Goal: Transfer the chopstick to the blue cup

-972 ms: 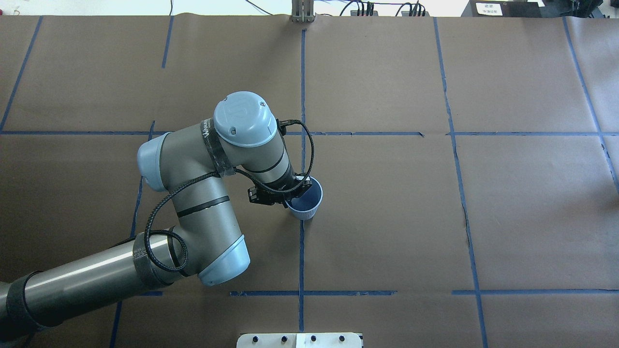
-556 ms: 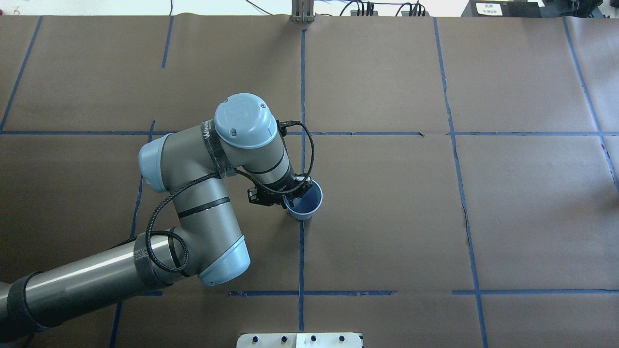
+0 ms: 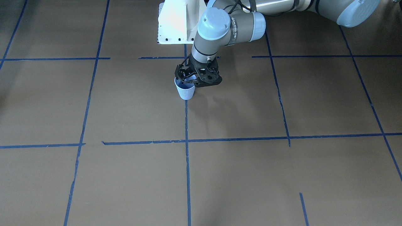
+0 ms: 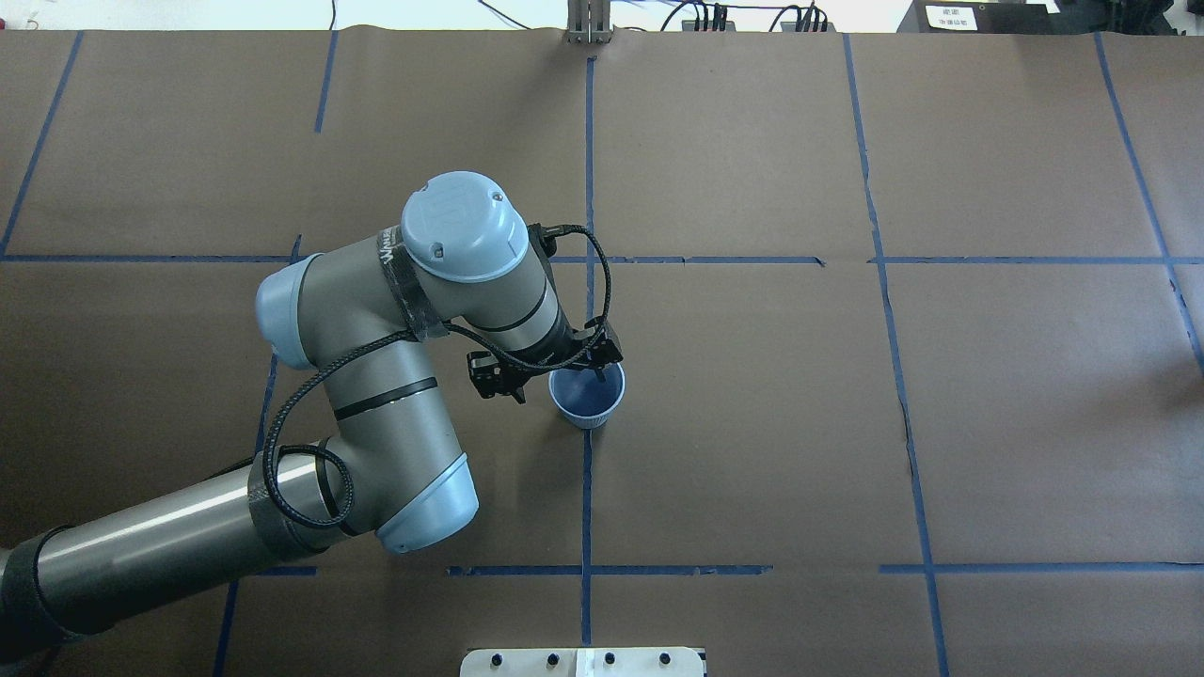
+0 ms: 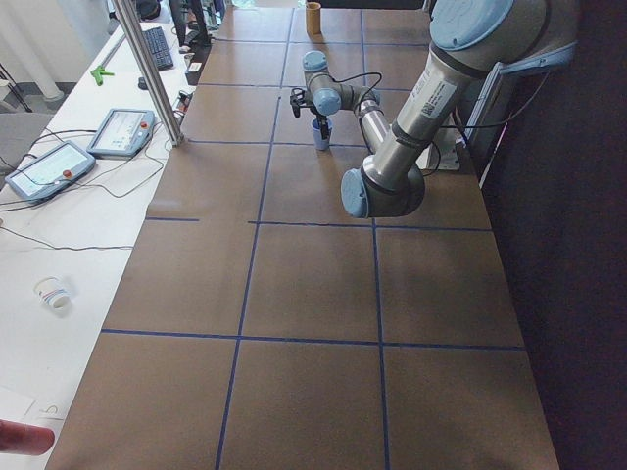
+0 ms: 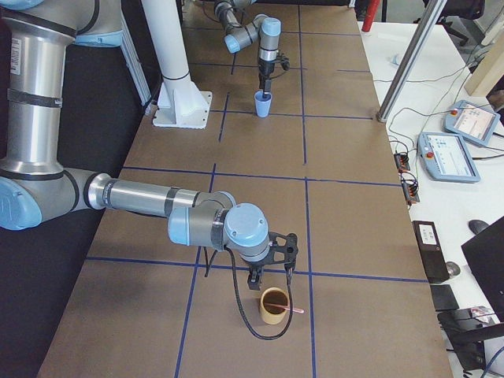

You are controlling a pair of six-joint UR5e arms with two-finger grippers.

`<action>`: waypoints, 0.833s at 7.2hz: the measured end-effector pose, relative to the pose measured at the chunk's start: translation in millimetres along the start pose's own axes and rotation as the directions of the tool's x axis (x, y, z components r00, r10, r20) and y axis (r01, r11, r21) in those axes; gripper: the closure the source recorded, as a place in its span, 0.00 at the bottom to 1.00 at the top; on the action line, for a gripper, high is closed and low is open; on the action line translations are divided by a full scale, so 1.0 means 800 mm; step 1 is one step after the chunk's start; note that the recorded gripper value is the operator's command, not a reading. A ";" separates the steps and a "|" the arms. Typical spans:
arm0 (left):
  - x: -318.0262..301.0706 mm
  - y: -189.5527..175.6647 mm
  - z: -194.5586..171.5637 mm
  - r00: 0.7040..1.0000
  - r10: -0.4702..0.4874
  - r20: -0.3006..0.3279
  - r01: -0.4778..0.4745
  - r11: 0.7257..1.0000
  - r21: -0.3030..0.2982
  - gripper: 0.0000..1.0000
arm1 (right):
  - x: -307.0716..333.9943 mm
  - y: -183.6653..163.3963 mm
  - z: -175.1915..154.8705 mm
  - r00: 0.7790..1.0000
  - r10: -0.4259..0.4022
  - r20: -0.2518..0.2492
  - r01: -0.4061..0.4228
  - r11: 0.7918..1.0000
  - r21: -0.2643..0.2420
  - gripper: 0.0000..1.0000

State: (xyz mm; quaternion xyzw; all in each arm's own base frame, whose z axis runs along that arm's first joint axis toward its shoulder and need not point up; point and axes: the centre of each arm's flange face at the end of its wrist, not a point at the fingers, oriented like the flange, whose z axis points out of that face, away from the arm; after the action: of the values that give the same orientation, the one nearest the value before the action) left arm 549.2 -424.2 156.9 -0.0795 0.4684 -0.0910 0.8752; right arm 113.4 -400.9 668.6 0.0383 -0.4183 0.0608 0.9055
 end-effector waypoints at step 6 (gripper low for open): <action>-0.141 -0.046 -0.229 1.000 -0.027 -0.012 0.028 0.998 0.064 0.00 | 0.005 -0.003 0.004 1.000 0.005 -0.007 -0.005 1.000 -0.007 0.00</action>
State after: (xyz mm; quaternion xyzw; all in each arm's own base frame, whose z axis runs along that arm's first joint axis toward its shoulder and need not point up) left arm 331.9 -443.6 155.2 -0.0571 0.4691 -0.1185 0.8733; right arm 113.9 -403.5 673.2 0.0341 -0.4155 0.0616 0.9068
